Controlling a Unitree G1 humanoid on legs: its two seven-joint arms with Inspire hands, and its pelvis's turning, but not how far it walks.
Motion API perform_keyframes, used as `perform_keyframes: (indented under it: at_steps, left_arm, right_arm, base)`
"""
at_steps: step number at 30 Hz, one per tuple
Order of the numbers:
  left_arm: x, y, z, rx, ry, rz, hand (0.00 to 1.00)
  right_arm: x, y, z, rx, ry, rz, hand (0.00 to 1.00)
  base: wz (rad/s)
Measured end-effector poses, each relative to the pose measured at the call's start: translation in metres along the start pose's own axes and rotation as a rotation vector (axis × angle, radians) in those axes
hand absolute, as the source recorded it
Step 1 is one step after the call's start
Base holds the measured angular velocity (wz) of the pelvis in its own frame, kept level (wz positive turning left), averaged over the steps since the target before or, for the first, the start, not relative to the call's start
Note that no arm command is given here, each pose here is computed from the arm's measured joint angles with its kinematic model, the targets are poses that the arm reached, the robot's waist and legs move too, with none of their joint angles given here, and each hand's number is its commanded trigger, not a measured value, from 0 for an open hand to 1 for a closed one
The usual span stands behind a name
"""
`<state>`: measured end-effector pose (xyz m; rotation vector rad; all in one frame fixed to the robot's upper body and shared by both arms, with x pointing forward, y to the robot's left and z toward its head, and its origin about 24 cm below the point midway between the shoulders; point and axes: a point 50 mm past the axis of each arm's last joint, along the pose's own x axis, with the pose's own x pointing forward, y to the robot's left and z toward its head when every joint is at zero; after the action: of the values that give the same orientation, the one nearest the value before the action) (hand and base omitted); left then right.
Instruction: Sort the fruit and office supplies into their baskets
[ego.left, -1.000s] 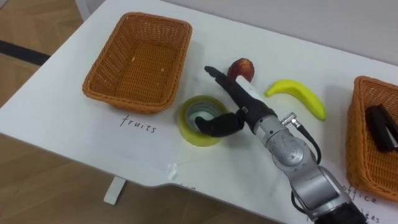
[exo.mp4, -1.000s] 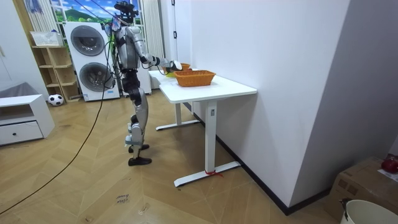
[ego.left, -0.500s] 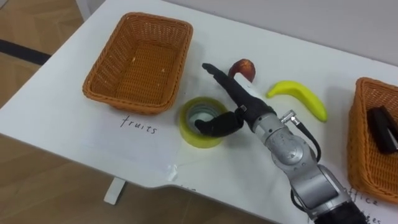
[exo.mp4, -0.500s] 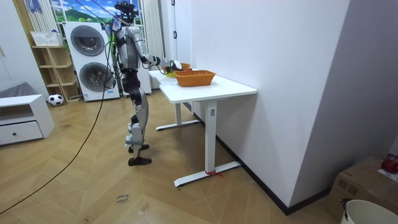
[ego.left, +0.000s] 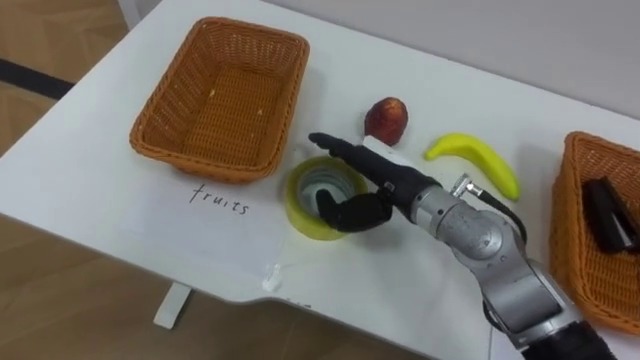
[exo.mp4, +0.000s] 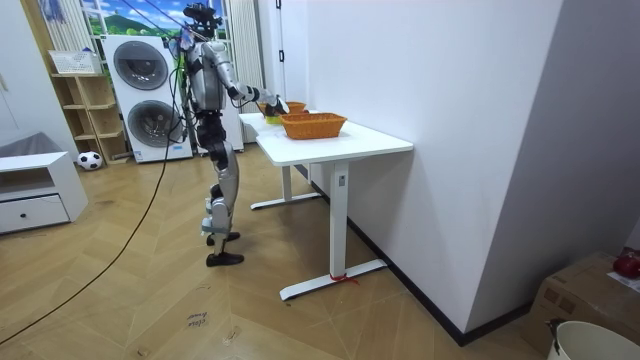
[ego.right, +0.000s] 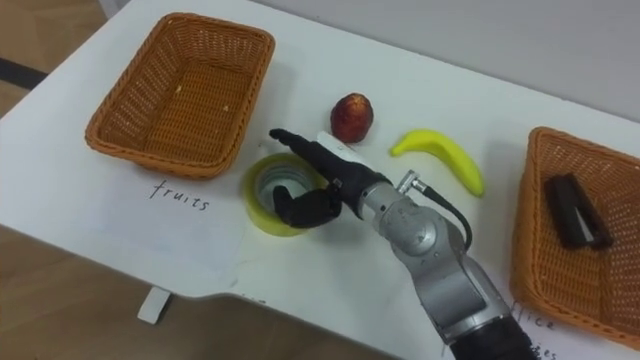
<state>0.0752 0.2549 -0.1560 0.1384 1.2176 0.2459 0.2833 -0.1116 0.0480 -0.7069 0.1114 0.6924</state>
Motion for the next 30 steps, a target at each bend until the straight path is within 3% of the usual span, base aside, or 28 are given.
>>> perform_keyframes:
  at_steps: [25, 26, 27, 28, 30]
  left_arm:
    - [0.0, 0.005, -0.005, -0.037, 0.024, 0.013, 0.0]
    - [0.0, 0.006, -0.005, -0.04, 0.028, 0.016, 0.0]
    - [0.0, 0.007, -0.005, -0.039, 0.028, 0.017, 0.0]
    - [0.0, 0.008, -0.005, -0.039, 0.03, 0.02, 0.0]
    - [-0.001, 0.009, -0.007, -0.04, 0.038, 0.026, 0.0]
  right_arm:
    - [-0.006, -0.013, -0.004, -0.045, 0.058, 0.091, 0.0]
    - [-0.008, -0.015, -0.005, -0.056, 0.064, 0.102, 0.03]
    - [-0.008, -0.016, -0.005, -0.063, 0.067, 0.108, 0.72]
    - [-0.01, -0.017, -0.005, -0.085, 0.074, 0.116, 1.0]
    - [-0.01, -0.019, -0.005, -0.1, 0.088, 0.124, 1.0]
  base:
    - [-0.01]
    - [0.0]
    - [0.0]
    - [0.0]
    - [0.02]
